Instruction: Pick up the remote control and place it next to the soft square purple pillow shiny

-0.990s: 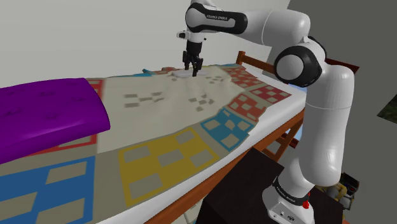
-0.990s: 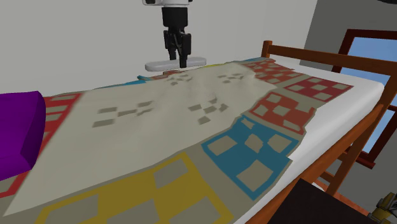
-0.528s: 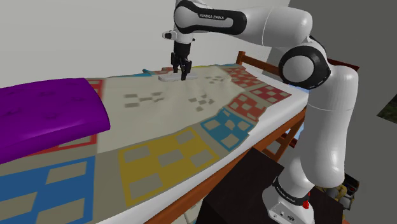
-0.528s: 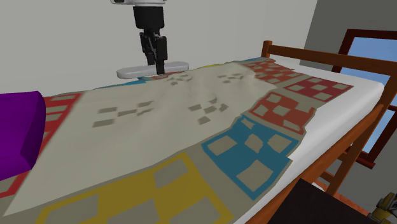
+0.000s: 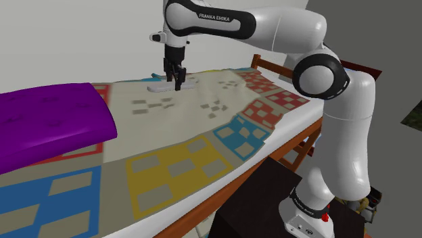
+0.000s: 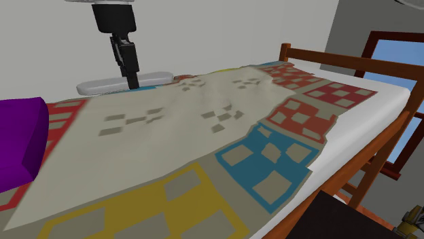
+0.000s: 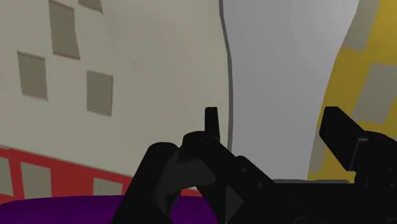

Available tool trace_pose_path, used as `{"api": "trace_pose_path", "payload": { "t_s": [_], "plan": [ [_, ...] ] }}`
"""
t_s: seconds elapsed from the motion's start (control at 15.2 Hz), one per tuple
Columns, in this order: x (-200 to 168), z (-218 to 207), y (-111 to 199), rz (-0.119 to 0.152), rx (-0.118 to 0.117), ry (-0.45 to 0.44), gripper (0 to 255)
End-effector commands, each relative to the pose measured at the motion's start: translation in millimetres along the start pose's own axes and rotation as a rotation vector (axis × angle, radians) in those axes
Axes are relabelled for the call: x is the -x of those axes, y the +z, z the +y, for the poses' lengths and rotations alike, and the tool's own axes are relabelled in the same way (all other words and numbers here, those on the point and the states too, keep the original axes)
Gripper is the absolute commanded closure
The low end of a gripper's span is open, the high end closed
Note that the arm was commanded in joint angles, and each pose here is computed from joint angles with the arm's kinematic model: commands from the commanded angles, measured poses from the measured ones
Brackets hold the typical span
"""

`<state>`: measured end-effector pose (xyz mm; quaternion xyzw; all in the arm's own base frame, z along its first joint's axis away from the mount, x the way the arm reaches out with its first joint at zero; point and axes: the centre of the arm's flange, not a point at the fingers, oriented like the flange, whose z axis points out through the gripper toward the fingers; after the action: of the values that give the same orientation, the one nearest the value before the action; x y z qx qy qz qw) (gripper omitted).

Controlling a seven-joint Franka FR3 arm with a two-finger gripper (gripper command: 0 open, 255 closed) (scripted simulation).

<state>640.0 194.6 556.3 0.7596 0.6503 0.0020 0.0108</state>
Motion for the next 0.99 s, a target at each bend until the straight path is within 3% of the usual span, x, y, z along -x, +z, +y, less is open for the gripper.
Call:
{"api": "trace_pose_path", "payload": {
  "t_s": [0.0,0.73,0.92],
  "plan": [
    [-25,-8,-2,0.000,0.001,0.001,255],
    [-165,-45,-5,0.000,0.001,0.001,255],
    [-171,-46,5,0.000,0.001,0.001,255]
  ]
}}
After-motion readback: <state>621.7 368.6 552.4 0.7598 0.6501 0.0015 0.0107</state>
